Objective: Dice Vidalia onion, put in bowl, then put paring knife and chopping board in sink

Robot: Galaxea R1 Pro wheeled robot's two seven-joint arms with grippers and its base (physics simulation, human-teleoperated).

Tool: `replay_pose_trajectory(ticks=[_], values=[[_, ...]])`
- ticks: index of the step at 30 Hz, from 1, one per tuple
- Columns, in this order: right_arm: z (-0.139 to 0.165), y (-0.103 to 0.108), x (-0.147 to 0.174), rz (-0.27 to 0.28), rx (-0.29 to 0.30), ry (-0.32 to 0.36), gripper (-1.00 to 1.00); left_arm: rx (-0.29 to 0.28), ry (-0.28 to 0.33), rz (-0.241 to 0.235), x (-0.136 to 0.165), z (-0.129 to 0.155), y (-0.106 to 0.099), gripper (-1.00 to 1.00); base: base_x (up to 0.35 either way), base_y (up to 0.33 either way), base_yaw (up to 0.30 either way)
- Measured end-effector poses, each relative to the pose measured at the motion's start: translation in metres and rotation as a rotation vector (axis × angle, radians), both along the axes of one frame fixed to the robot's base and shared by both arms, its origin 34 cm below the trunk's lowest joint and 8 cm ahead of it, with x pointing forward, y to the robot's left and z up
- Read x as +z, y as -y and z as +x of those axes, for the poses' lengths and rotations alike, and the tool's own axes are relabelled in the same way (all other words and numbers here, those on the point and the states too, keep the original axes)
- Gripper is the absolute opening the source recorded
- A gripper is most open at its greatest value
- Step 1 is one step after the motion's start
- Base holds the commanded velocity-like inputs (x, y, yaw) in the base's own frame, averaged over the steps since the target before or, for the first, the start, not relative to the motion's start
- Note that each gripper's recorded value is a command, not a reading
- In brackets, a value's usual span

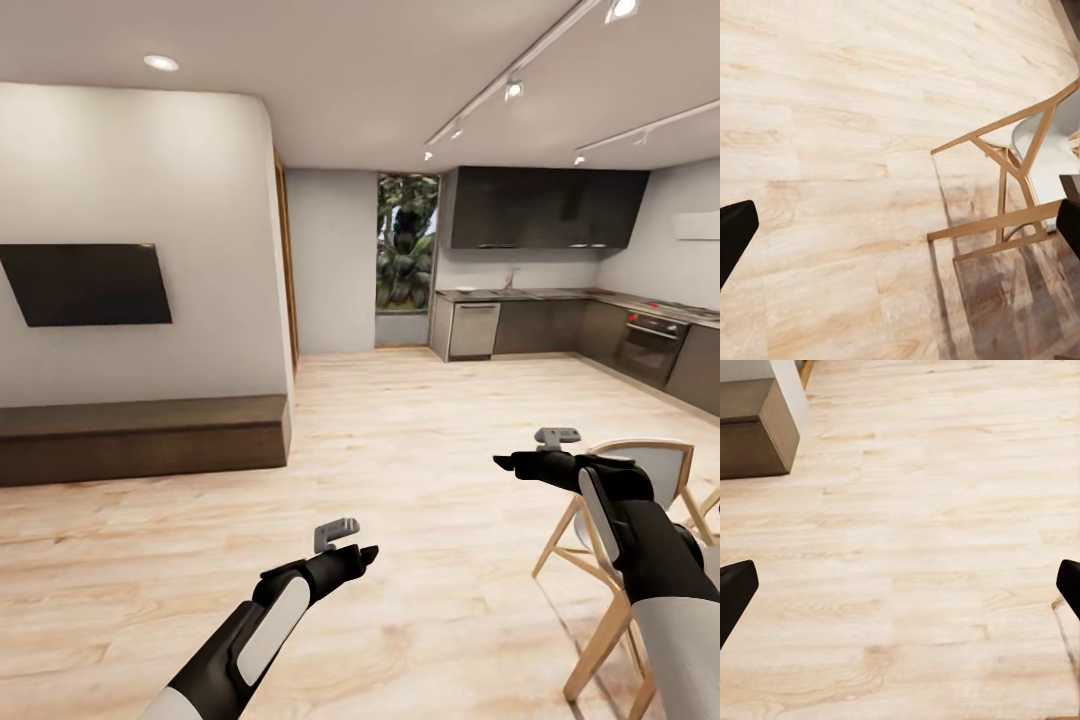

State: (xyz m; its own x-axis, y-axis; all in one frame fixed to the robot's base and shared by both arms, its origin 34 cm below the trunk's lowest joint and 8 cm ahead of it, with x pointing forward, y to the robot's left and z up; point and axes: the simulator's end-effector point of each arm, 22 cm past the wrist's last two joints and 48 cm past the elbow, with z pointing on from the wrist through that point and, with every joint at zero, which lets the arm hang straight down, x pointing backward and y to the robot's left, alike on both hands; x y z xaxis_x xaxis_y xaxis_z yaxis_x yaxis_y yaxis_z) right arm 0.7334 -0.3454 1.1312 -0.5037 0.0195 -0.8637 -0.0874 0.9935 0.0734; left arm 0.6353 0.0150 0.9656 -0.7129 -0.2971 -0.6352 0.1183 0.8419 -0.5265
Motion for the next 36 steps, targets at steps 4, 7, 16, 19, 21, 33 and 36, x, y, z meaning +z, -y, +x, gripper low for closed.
replay_pose_trajectory(ticks=[4,7,16,19,21,33,36], values=[[0.0,-0.0002,0.0,0.0,0.0,0.0,1.0,0.0,0.001,-0.001,0.0003,0.0002,0.0001,1.0,0.348,-0.089,0.0],[0.0,-0.0001,0.0,0.0,0.0,0.0,1.0,0.001,0.001,0.0,0.0002,0.0001,0.0001,1.0,0.348,-0.09,0.0],[-0.0004,0.0003,-0.0004,0.002,-0.001,-0.002,1.0,0.0,0.001,0.002,0.0,0.0002,0.0,1.0,0.348,-0.09,-0.137],[-0.0004,0.0004,-0.0006,0.001,-0.001,-0.003,1.0,0.001,0.001,0.003,-0.0001,0.0002,-0.0001,1.0,0.348,-0.056,-0.268],[-0.0003,0.0004,-0.0005,0.001,-0.001,-0.003,1.0,0.001,0.001,0.003,-0.0001,0.0002,-0.0001,1.0,0.348,-0.02,-0.162],[-0.0012,0.001,-0.002,0.002,0.002,-0.003,1.0,0.001,0.001,0.003,-0.0002,0.0002,-0.0002,1.0,0.348,-0.003,-0.025],[-0.0013,0.0009,-0.0022,0.002,0.002,-0.003,1.0,0.001,0.001,0.003,-0.0002,0.0002,-0.0002,1.0,0.348,0.0,-0.001]])
